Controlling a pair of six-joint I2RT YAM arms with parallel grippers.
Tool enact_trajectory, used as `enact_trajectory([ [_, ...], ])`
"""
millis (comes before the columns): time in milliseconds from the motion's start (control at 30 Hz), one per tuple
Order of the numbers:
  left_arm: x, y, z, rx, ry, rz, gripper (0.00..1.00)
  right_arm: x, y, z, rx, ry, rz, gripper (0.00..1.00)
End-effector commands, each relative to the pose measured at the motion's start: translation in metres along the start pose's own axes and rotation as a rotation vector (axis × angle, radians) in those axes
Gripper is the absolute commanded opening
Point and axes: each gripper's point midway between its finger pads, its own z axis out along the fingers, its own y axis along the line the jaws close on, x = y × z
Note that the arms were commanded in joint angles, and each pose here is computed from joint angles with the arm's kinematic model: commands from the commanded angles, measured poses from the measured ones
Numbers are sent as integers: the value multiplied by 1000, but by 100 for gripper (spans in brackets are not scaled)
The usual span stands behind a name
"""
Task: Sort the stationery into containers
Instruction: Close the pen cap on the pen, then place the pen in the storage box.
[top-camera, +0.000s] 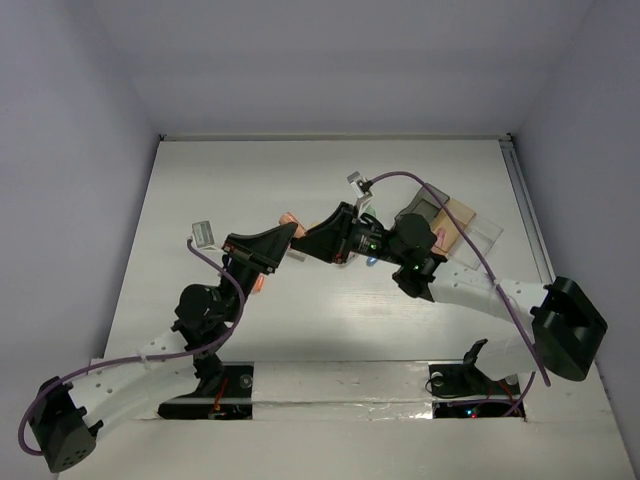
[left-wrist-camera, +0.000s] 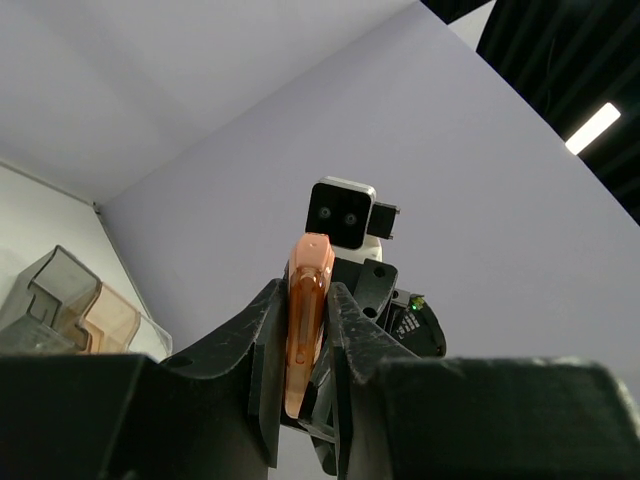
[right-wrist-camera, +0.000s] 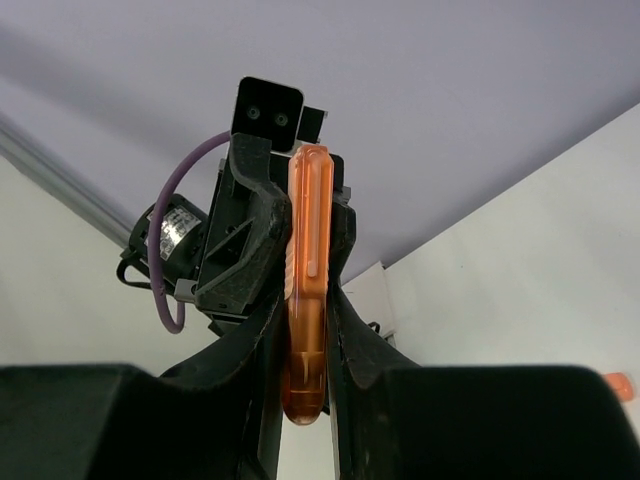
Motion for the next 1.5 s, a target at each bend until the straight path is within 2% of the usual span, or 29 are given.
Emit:
enact_trajectory([
  [0, 72, 13, -28, -31, 347, 10, 0, -31, 40, 21, -99, -76, -90, 0],
  [133, 71, 11, -34, -27, 352, -1, 0, -46, 44, 24, -71, -105, -154, 0],
  [433, 69, 6, -38, -24, 359, -5, 0, -57, 55, 38, -76, -51, -210, 0],
  [567, 85, 12, -42, -36, 441, -1, 0, -58, 61, 43, -79, 8, -223, 0],
  [833, 63, 8, -33, -96, 381, 114, 0, -59, 30, 4, 54, -84, -199, 0],
  [900, 56, 5, -32, -101, 368, 135, 8, -65, 17, -4, 105, -116, -202, 0],
  [1000, 49, 2, -33, -110, 355, 168, 28, -70, 13, -11, 120, -134, -208, 0],
  [1033, 47, 2, -33, -119, 351, 176, 38, -71, 15, -12, 116, -138, -205, 0],
  [1100, 40, 4, -36, -143, 339, 209, 47, -75, 8, -17, 133, -147, -208, 0],
  [1133, 38, 5, -36, -150, 332, 218, 58, -74, 8, -18, 134, -147, -201, 0],
  [1200, 29, 6, -40, -173, 312, 240, 69, -78, -1, -24, 155, -158, -198, 0],
  [1233, 27, 7, -41, -180, 305, 248, 80, -77, 0, -24, 149, -157, -189, 0],
  [1300, 20, 7, -43, -198, 289, 267, 89, -80, -10, -30, 172, -167, -187, 0],
  [1333, 18, 7, -43, -202, 286, 275, 99, -77, -12, -31, 175, -162, -177, 0],
  [1467, 8, 9, -46, -236, 268, 314, 99, -82, -33, -45, 243, -166, -174, 0],
])
